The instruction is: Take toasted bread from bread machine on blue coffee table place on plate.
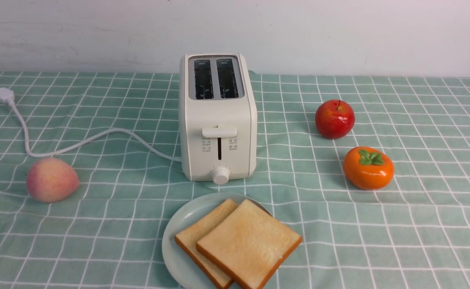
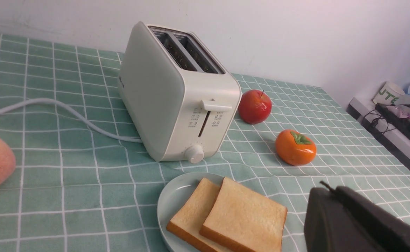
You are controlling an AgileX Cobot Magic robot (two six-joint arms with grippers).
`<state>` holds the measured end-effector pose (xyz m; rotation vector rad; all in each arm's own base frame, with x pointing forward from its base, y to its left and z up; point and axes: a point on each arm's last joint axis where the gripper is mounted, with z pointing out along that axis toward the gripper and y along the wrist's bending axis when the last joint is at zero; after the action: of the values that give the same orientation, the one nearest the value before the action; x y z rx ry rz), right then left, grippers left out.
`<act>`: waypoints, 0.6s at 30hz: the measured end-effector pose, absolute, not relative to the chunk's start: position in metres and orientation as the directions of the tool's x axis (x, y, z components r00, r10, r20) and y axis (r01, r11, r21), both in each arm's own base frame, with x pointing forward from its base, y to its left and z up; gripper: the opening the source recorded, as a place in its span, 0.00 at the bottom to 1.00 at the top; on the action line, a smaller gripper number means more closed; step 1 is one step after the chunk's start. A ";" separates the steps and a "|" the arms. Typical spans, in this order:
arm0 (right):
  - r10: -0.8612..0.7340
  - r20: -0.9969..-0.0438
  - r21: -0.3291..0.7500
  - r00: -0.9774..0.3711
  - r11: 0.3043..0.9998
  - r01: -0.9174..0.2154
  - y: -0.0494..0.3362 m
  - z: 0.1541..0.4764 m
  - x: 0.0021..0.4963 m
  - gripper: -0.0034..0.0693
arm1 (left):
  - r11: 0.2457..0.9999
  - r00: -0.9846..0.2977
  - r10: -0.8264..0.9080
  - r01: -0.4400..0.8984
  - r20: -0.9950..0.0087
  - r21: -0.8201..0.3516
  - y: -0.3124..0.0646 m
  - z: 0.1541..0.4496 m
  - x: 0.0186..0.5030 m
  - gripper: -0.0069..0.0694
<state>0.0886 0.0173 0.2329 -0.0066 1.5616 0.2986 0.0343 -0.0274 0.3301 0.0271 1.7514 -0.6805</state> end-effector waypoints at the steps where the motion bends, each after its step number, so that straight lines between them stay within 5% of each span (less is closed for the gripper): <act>1: 0.184 -0.983 0.184 -0.019 0.964 -0.192 0.017 0.233 0.089 0.04 | 0.829 -0.303 -0.327 0.362 -0.895 -0.426 -0.027 0.330 0.034 0.07; 8: 0.184 -0.983 0.184 -0.019 0.964 -0.192 0.017 0.233 0.089 0.05 | 0.858 -0.270 -0.300 0.342 -0.915 -0.382 -0.024 0.318 0.034 0.08; 18: 0.184 -0.983 0.184 -0.019 0.964 -0.192 0.017 0.233 0.089 0.06 | 0.957 -0.149 -0.203 0.178 -0.968 -0.229 -0.010 0.245 0.041 0.08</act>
<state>0.0886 0.0173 0.2329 -0.0066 1.5616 0.2986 0.0405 -0.0101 0.2451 -0.0196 1.6885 -0.3314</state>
